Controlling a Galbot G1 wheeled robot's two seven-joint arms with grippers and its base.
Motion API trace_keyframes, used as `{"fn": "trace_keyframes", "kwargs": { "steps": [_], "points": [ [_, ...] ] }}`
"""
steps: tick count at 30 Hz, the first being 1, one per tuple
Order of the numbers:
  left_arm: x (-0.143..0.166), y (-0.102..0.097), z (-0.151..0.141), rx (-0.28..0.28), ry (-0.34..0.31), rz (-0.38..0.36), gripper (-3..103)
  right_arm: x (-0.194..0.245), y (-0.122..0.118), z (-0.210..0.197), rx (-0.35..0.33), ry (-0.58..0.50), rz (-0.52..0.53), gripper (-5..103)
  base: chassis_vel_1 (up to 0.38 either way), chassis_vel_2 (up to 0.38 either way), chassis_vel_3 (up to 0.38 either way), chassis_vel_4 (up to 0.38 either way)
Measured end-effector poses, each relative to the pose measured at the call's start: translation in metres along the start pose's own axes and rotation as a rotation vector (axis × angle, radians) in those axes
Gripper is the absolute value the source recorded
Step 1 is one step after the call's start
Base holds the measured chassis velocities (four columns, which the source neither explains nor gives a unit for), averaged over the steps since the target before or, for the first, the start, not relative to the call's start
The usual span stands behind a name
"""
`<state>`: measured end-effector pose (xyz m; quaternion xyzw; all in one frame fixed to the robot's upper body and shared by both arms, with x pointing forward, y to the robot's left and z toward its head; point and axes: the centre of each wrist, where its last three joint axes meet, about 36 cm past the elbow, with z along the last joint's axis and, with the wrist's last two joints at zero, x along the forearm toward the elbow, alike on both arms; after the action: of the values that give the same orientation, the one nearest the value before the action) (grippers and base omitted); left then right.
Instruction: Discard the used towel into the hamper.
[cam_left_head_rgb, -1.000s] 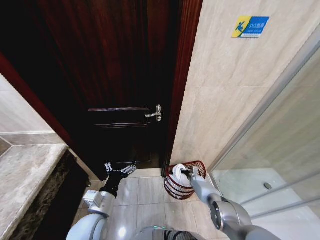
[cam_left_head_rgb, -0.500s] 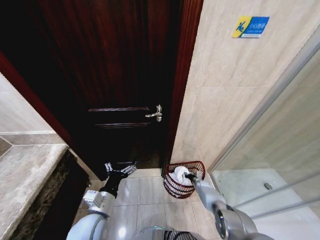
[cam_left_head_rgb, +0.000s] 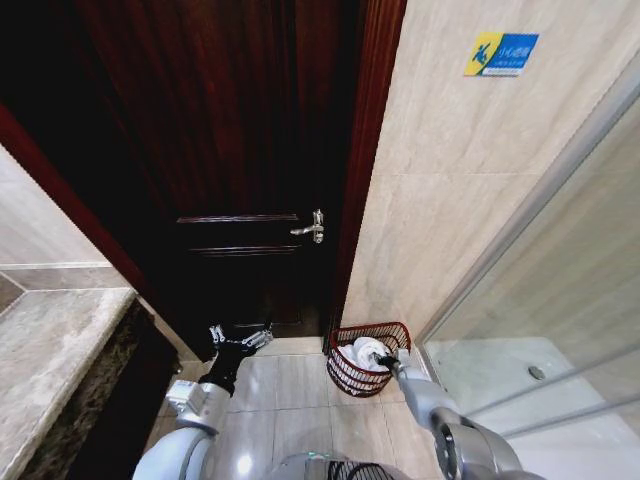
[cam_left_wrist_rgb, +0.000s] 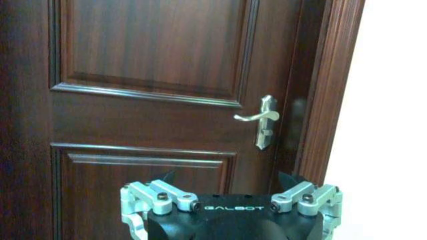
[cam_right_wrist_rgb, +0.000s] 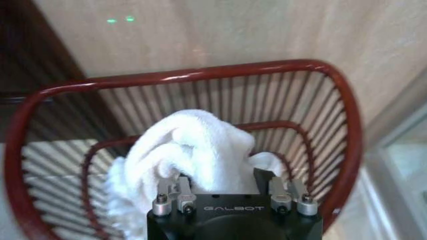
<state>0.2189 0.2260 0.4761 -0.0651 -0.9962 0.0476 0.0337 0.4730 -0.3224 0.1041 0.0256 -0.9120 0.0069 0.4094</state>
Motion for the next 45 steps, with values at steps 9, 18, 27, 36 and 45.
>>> {"fn": "trace_keyframes", "kwargs": {
  "steps": [9, 18, 27, 36, 45],
  "points": [
    [0.0, 0.0, 0.0, 0.0, 0.0, 0.0, 100, 0.01, -0.028, -0.01, 0.042, -0.044, -0.004, 91, 0.0, 0.0, 0.0, 0.0],
    [0.0, 0.0, 0.0, 0.0, 0.0, 0.0, 100, 0.062, -0.045, 0.003, 0.019, -0.215, -0.076, 100, 0.0, 0.0, 0.0, 0.0],
    [0.0, 0.0, 0.0, 0.0, 0.0, 0.0, 100, 0.145, -0.037, -0.003, -0.01, -0.467, -0.065, 100, 0.0, 0.0, 0.0, 0.0],
    [0.0, 0.0, 0.0, 0.0, 0.0, 0.0, 100, 0.246, -0.026, -0.004, -0.001, -0.71, 0.041, 100, 0.0, 0.0, 0.0, 0.0],
    [0.0, 0.0, 0.0, 0.0, 0.0, 0.0, 100, 0.334, -0.004, -0.012, -0.036, -0.872, 0.077, 100, 0.0, 0.0, 0.0, 0.0]
  ]
}}
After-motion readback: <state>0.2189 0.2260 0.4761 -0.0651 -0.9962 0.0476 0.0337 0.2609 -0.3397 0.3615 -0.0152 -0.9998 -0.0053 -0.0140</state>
